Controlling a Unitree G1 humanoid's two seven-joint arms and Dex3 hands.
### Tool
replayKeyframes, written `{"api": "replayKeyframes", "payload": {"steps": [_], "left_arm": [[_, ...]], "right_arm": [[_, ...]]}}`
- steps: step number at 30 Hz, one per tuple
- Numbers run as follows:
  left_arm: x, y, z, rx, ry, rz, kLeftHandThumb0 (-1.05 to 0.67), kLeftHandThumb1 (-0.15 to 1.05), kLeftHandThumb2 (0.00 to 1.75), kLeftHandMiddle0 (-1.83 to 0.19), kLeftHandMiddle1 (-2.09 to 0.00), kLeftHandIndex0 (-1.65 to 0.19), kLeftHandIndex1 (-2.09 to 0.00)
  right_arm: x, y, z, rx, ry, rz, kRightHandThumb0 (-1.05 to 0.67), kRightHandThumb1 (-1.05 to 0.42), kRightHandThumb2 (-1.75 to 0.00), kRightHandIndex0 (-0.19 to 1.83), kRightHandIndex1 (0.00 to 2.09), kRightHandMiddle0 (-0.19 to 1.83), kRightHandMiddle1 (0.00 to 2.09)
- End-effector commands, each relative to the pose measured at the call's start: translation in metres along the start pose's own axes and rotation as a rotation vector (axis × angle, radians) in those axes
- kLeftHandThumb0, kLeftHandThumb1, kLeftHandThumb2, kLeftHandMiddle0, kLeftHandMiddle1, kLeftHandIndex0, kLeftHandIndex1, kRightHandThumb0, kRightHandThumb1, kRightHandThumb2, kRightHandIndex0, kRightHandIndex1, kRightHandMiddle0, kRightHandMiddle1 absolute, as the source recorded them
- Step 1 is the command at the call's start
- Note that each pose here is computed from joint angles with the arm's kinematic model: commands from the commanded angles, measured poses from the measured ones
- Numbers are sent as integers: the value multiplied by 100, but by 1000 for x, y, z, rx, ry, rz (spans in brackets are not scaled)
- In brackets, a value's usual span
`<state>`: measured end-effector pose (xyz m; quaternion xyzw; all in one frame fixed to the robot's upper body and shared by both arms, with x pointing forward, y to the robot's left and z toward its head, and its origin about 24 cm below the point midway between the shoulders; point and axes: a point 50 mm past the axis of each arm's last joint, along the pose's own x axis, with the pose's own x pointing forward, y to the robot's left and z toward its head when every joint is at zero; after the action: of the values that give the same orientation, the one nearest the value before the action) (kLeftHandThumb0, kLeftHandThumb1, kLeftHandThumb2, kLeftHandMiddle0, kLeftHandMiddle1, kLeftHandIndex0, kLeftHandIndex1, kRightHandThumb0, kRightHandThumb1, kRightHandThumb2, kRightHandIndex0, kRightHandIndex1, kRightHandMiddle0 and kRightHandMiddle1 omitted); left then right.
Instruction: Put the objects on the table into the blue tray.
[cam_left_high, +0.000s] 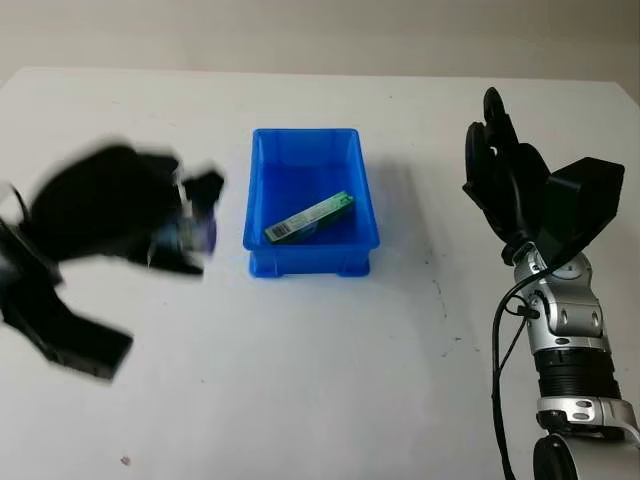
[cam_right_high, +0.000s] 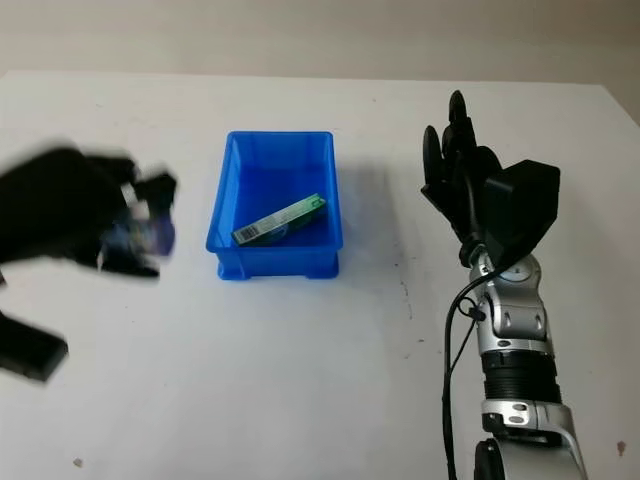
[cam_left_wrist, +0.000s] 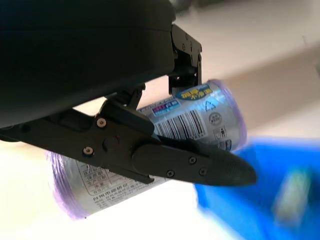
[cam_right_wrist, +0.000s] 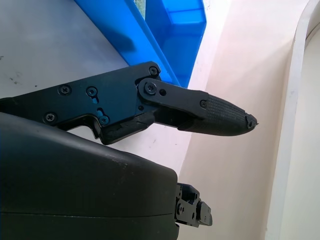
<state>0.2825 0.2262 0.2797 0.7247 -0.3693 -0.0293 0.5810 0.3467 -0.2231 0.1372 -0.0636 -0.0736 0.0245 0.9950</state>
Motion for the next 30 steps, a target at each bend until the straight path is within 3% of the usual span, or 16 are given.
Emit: {"api": "replayKeyframes", "payload": {"steps": [1, 3, 6, 9, 12, 15, 16, 21, 26, 30], "left_arm": [[19, 28, -3, -62, 32, 154, -49, 105, 23, -88, -209, -43, -209], [37, 42, -2, -117, 47, 231, -47, 105, 17, -99, -209, -55, -209], [66, 48, 4, -171, 23, 288, -49, 105, 21, -110, -209, -69, -209], [93, 42, 14, -248, -28, 286, -52, 105, 31, -113, -209, -77, -209], [109, 33, 22, -298, -77, 251, -53, 105, 33, -113, -209, -67, -209], [131, 9, 44, -370, -157, 171, -48, 105, 37, -110, -209, -59, -209], [135, 4, 48, -377, -165, 149, -47, 105, 39, -108, -209, -69, -209], [151, -41, 74, -319, -205, 24, -48, 105, 32, -116, -209, -81, -209], [150, -84, 81, -309, -164, -204, -44, 105, 34, -95, -209, -48, -209], [142, -110, 83, -257, -135, -309, -44, 105, 32, -89, -209, -42, -209]], "right_arm": [[2, 0, 4, 6, -22, 3, -69, -105, -67, -19, 0, -19, 0], [3, 1, 3, 1, -20, 5, -69, -105, -67, -19, 0, -19, 0], [4, 2, 2, -5, -21, 9, -71, -105, -67, -19, 0, -19, 0], [3, 2, 2, -2, -28, 13, -71, -105, -67, -19, 0, -19, 0], [3, 2, 1, 2, -34, 5, -72, -105, -66, -19, 0, -19, 0], [0, 2, 0, 1, -32, 8, -70, -105, -67, -19, 0, -19, 0], [0, 2, 0, 2, -31, 9, -70, -105, -67, -19, 0, -19, 0], [-4, 2, -1, 12, -19, 4, -71, -105, -67, -19, 0, -19, 0], [-6, 4, -1, 16, -22, 0, -68, -105, -68, -19, 0, -19, 0], [-7, 3, -1, 9, -24, -4, -67, -105, -69, -19, 0, -19, 0]]}}
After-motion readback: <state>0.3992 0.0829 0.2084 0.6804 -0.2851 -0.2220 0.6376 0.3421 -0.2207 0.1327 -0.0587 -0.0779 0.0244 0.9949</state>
